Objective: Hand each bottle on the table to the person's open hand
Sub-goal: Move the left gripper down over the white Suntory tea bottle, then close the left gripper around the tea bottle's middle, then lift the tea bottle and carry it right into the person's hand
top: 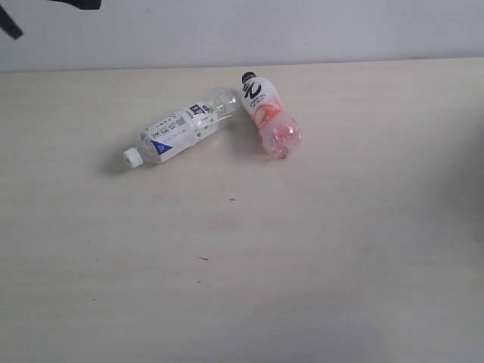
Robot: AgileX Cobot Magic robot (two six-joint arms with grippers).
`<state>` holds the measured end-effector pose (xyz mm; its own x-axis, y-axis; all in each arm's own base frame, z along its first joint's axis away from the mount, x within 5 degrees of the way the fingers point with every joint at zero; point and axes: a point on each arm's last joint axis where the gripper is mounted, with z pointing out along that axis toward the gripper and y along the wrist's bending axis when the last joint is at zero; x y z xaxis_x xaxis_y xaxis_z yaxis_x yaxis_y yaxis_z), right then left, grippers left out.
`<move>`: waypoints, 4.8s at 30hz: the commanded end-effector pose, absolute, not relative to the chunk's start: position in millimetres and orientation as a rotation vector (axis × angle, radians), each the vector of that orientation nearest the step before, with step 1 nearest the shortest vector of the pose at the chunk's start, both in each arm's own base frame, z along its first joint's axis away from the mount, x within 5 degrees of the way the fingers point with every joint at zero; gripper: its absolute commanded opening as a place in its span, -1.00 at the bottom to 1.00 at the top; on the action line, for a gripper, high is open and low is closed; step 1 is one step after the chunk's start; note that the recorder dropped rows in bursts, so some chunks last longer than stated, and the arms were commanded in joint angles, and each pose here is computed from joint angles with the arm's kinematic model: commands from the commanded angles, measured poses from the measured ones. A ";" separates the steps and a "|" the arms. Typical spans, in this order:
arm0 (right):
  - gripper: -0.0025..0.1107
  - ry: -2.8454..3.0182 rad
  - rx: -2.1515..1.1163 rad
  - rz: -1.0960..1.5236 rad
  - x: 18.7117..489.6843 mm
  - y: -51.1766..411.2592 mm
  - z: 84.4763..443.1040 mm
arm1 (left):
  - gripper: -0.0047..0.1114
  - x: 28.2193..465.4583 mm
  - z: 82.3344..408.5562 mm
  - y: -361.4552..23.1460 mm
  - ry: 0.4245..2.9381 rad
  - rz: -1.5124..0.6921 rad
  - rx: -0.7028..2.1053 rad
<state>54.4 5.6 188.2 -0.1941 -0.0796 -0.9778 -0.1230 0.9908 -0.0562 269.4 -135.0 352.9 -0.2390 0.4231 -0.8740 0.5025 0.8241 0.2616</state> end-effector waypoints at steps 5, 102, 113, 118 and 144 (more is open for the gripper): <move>-0.96 1.759 -0.151 0.042 54.4 5.8 187.6 | -0.92 358.3 325.8 -145.2 2.223 0.038 0.710; -0.96 1.759 -0.151 0.042 54.4 5.8 187.6 | -0.92 442.0 258.9 -207.9 2.687 -0.362 0.766; -0.96 1.759 -0.151 0.042 54.4 5.8 187.6 | -0.92 384.5 275.7 -211.0 2.755 -0.372 0.830; -0.96 1.759 -0.151 0.042 54.4 5.8 187.6 | -0.92 346.7 286.8 -216.3 2.758 -0.388 0.852; -0.96 1.759 -0.151 0.042 54.4 5.8 187.6 | -0.92 275.1 251.1 -364.7 2.448 -1.170 0.230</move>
